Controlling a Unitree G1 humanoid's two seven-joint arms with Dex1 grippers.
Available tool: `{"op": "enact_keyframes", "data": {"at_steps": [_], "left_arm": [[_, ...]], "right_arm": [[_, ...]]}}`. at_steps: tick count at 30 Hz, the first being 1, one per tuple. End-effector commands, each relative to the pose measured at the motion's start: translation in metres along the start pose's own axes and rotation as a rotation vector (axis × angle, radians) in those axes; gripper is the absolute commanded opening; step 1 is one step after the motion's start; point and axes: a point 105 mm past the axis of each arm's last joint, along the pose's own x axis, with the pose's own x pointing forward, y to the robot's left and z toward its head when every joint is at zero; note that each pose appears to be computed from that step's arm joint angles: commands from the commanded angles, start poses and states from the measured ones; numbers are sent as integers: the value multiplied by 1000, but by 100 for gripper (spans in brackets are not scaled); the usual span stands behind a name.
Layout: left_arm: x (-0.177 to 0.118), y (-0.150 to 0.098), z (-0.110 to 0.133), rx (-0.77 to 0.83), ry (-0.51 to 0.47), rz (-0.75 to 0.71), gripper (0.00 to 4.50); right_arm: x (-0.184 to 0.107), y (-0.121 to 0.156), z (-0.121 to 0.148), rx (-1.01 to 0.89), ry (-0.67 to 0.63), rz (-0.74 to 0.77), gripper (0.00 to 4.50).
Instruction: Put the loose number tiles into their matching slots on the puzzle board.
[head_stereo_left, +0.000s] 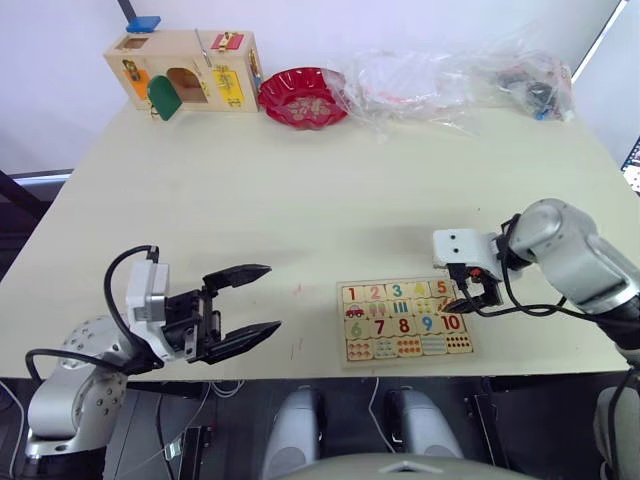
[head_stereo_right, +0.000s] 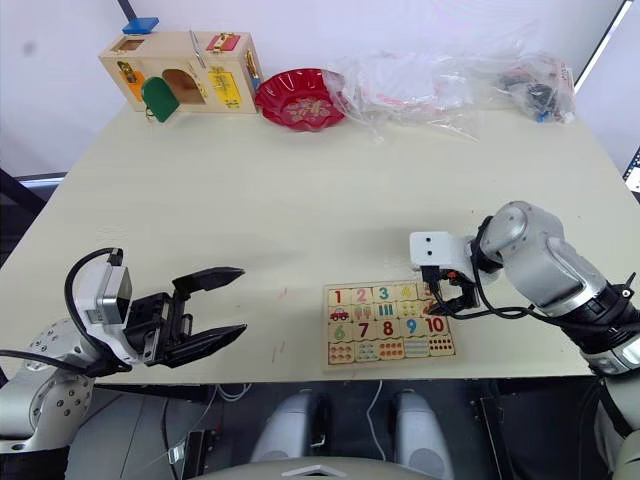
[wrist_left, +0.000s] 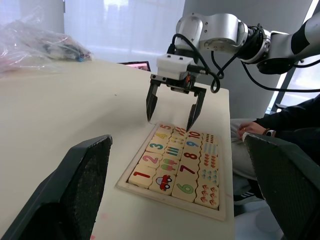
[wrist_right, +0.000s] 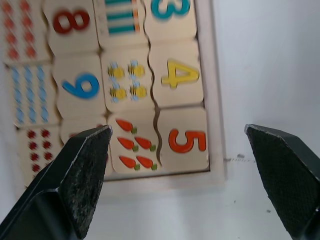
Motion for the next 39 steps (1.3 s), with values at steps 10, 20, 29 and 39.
{"op": "enact_keyframes", "data": {"at_steps": [10,20,29,39], "left_arm": [[1,-4,5,22,-21,-4,450],[-12,-5,-3,15,-16,1,450],[-24,-3,-14,14,-13,6,450],[-15,-1,-8,27,-14,-4,450]], "right_arm": [[-27,-18,6,134,-322,-128,367],[-7,-18,-15,155,-287,-99,7],[-1,-21,-20,134,-251,-105,7],[4,-21,-25,124,-219,-109,7]]}}
